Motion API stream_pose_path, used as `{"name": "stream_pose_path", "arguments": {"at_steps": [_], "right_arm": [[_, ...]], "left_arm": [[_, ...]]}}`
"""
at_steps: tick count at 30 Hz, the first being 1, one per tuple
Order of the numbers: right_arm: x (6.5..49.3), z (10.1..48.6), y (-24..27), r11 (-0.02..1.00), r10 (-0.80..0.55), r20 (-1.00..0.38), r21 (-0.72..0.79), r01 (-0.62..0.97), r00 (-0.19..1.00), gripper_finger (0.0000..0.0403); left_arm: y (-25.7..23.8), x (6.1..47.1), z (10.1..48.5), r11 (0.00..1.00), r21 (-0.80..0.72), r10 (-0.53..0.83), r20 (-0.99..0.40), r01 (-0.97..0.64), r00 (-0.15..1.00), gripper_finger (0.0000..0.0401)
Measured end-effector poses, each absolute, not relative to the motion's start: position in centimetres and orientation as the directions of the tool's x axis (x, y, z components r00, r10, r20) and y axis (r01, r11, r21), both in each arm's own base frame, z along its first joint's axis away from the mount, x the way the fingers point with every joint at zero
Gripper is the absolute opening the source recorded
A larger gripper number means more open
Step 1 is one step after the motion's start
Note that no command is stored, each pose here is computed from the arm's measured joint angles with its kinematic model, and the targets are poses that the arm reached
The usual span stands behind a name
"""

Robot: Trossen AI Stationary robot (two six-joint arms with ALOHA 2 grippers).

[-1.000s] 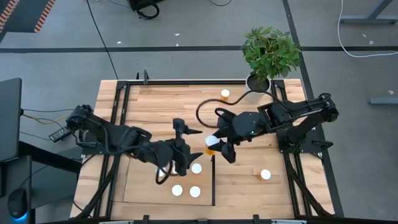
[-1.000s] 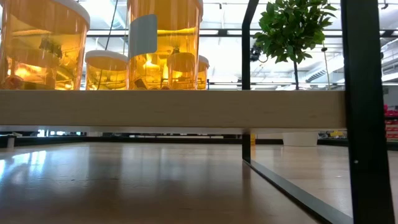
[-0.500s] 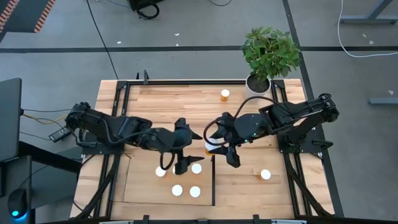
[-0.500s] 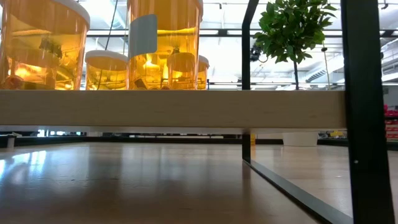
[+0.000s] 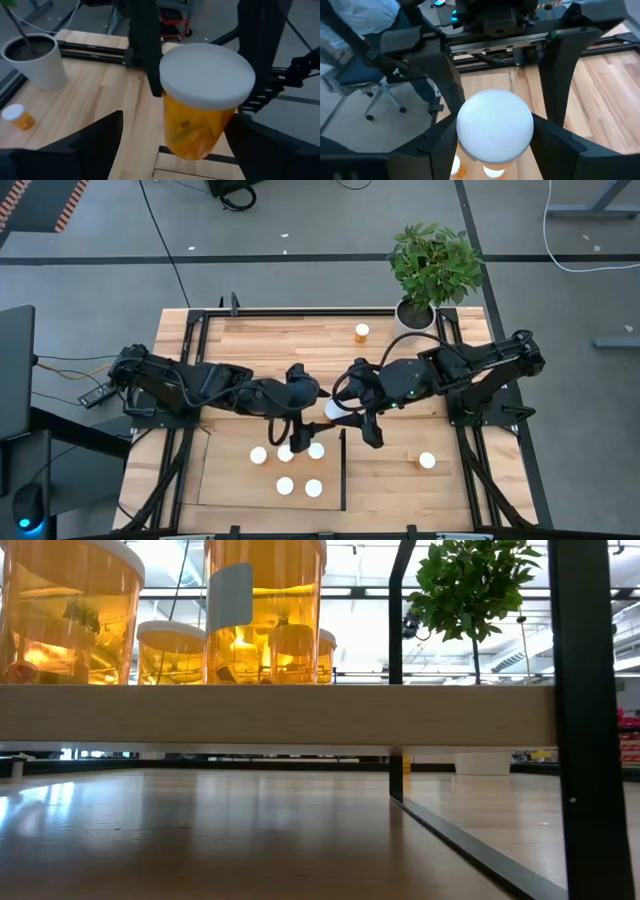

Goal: Pick and place medicine bottles onto shelf by color
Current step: Align the orange pill bottle with the other orange pill bottle on the shelf

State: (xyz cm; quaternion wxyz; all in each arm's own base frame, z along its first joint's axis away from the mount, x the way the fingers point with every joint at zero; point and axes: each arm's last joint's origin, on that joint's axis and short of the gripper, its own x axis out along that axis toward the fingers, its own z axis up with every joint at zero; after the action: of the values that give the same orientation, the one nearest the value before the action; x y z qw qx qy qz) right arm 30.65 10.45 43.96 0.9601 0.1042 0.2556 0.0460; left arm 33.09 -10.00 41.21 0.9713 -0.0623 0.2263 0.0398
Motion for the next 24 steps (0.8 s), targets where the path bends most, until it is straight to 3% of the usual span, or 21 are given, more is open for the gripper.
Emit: {"name": "stream_pose_path", "arguments": {"at_steps": [5,24], "right_arm": [[30.66,43.97,10.44,0.974,0.141,-0.48,0.224,-0.034,0.866,0.0232],[30.85,43.97,9.74,0.98,0.104,-0.48,0.201,-0.006,0.871,0.0232]], "left_arm": [[-9.84,33.27,41.19,0.99,-0.096,0.054,-0.439,-0.106,0.897,0.0325],[-9.95,33.84,41.42,0.991,-0.092,0.05,-0.393,-0.094,0.918,0.0179]]}}
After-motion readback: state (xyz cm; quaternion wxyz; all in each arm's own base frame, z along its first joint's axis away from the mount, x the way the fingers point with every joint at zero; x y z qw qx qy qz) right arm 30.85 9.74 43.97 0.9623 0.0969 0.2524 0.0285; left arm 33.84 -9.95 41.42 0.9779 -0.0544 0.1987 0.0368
